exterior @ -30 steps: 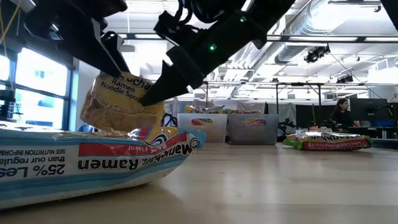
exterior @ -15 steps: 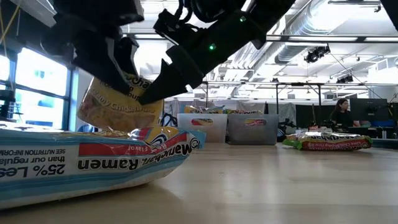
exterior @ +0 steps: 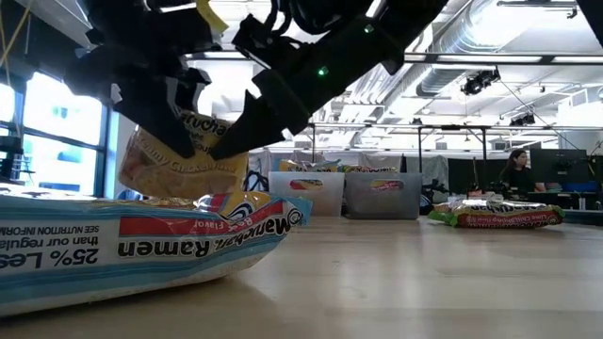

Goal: Sort Maruchan noodles
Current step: Put the bottom left yellow noodle pack into the gray bin

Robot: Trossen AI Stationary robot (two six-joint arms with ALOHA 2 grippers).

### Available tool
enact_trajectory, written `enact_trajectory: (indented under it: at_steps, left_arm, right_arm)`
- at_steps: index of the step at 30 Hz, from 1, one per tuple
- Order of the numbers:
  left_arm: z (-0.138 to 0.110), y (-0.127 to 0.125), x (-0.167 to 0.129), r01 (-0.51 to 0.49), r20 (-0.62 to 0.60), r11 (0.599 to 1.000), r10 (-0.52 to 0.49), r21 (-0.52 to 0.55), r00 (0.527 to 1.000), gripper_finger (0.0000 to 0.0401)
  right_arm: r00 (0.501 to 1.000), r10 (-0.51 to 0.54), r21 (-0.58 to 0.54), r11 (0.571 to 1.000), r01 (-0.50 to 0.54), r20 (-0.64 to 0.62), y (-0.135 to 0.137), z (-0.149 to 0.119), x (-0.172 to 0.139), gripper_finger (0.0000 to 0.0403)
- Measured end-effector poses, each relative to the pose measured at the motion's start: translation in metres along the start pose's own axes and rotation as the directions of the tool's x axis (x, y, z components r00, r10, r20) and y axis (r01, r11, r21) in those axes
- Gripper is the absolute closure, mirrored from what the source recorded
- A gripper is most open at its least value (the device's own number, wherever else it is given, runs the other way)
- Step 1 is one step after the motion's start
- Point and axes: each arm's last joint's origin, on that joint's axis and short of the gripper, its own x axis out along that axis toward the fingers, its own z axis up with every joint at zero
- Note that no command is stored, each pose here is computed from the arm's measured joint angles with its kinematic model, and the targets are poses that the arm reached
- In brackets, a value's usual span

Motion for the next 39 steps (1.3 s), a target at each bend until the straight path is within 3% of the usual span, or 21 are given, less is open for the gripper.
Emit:
enact_trajectory:
  at_steps: [5,12,18,23,28,32,34,39]
  left_arm:
    - [-0.002,0.001,-0.001,-0.026,-0.015,1.0,0.026,0.011,1.0,0.031]
    - [-0.006,0.006,-0.013,-0.014,-0.019,0.999,0.014,0.042,1.0,0.0311]
    - [-0.012,0.019,-0.028,-0.029,0.026,0.999,0.028,0.043,0.999,0.0311]
    - [-0.029,0.044,-0.035,-0.076,0.04,0.996,0.074,0.046,0.996,0.0311]
    - [-0.043,0.083,-0.044,-0.099,0.075,0.995,0.098,0.015,0.992,0.0311]
    - [-0.049,0.12,-0.051,-0.155,0.129,0.988,0.155,-0.011,0.979,0.0311]
    - [-0.056,0.138,-0.052,-0.178,0.131,0.984,0.178,-0.011,0.975,0.0311]
    - [-0.073,0.181,-0.05,-0.191,0.169,0.981,0.195,-0.039,0.966,0.0311]
  right_arm:
    - [1.0,-0.024,0.002,1.0,0.024,-0.005,0.001,0.0,0.0,0.0304]
    - [0.997,-0.082,-0.058,0.995,0.081,-0.014,0.011,0.006,-0.008,0.0236]
    - [0.989,-0.112,-0.144,0.985,0.098,-0.095,0.018,0.022,-0.051,0.0201]
    - [0.975,-0.089,-0.136,0.989,0.062,-0.204,0.016,0.025,-0.09,0.0241]
    - [0.957,-0.149,-0.157,0.981,0.111,-0.25,0.014,-0.004,-0.103,0.0323]
    - [0.959,-0.186,-0.145,0.977,0.158,-0.213,0.011,-0.033,-0.102,0.0387]
    - [0.963,-0.19,-0.147,0.976,0.163,-0.191,0.011,-0.048,-0.102,0.0397]
    - [0.972,-0.186,-0.127,0.977,0.169,-0.143,0.01,-0.07,-0.103,0.0381]
